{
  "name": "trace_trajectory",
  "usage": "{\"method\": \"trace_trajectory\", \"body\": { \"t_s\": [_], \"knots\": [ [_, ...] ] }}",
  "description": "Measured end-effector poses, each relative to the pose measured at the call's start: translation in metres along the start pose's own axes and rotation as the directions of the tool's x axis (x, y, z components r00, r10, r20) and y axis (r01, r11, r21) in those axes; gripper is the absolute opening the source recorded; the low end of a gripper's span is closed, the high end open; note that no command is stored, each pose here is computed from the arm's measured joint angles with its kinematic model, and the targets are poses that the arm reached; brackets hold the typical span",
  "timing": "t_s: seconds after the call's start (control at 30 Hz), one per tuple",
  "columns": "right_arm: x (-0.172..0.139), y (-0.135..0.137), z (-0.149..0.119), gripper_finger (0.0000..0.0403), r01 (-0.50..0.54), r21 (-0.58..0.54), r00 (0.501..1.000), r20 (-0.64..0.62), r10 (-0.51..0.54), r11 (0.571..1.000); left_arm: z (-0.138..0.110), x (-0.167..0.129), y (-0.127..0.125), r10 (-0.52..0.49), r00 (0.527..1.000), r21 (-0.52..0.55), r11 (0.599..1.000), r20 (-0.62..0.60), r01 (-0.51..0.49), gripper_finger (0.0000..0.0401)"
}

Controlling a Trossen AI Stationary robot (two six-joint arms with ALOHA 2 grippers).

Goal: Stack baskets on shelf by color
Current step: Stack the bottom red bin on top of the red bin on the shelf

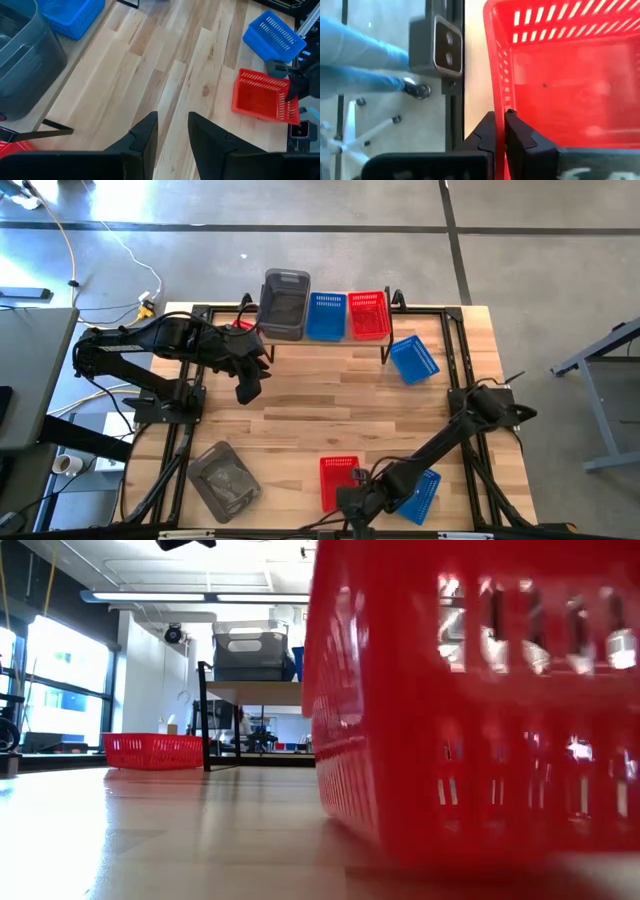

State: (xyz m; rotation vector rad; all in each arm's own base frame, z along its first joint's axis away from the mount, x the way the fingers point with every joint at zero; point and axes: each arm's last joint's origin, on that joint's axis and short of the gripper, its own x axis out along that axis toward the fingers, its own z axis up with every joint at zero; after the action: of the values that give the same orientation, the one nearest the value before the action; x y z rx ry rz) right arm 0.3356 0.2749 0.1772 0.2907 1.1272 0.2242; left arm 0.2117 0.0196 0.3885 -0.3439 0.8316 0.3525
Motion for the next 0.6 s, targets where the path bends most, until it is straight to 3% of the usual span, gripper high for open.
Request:
{"method": "trace_trajectory", "body": {
  "t_s": [0.3,0.6],
  "knots": [
    [-0.041,0.005,0.013,0.0,0.03,0.104,0.985,0.168,-0.048,0.994,0.0,0.002,0.0,0.002,1.0,0.043,0.999,-0.007,-0.002,0.0099],
    [-0.086,-0.004,0.031,0.0,0.074,0.171,0.93,0.345,-0.13,0.982,0.001,0.003,-0.001,0.003,1.0,0.046,0.999,-0.01,-0.003,0.0099]
  ]
}}
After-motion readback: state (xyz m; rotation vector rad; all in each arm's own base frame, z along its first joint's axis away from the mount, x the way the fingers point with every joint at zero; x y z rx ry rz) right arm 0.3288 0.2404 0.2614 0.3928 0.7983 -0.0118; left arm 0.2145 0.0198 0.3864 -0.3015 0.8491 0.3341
